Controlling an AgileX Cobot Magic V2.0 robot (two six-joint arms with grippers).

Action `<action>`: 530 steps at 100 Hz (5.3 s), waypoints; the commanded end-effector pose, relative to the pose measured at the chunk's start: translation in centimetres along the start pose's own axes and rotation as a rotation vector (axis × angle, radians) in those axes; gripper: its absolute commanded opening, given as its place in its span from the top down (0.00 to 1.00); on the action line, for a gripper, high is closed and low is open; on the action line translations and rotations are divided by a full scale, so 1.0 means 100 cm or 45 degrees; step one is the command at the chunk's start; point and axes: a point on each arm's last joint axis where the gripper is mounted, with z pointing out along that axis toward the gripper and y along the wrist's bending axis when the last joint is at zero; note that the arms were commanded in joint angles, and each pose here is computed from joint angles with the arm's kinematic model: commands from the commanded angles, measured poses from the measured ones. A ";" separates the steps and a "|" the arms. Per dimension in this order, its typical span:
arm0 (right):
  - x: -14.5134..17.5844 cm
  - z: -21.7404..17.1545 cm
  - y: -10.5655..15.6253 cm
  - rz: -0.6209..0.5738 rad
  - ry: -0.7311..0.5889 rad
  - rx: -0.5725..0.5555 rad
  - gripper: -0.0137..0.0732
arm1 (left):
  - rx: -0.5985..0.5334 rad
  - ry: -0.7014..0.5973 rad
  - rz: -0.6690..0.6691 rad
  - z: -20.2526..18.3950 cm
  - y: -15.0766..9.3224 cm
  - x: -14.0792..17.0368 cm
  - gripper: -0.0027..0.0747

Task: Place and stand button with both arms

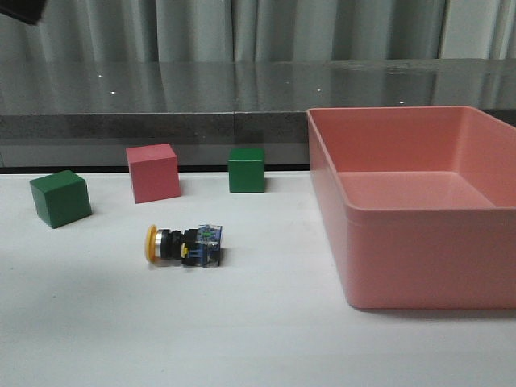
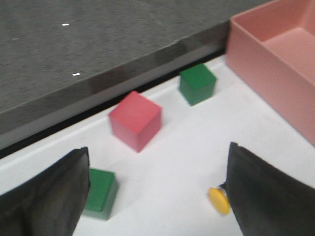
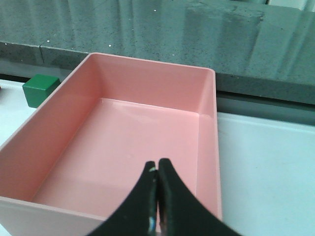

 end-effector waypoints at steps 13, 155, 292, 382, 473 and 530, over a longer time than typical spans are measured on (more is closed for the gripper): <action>-0.015 -0.001 -0.003 0.002 -0.119 0.038 0.97 | 0.349 -0.131 0.205 0.031 0.006 -0.014 0.26; -0.015 -0.001 -0.003 0.002 -0.120 0.038 0.97 | 0.892 -0.120 0.493 0.140 0.010 0.067 0.26; -0.015 -0.001 -0.003 0.002 -0.120 0.038 0.97 | 0.789 0.281 0.726 0.130 0.012 0.032 0.99; -0.015 -0.001 -0.003 0.002 -0.120 0.038 0.97 | 0.051 1.164 1.616 0.164 -0.085 -0.002 0.99; -0.015 -0.001 -0.003 0.002 -0.120 0.038 0.97 | -0.031 1.088 1.539 0.135 -0.086 -0.025 0.17; -0.015 -0.001 -0.003 0.002 -0.120 0.038 0.97 | -0.250 0.482 0.468 -0.027 -0.039 -0.074 0.99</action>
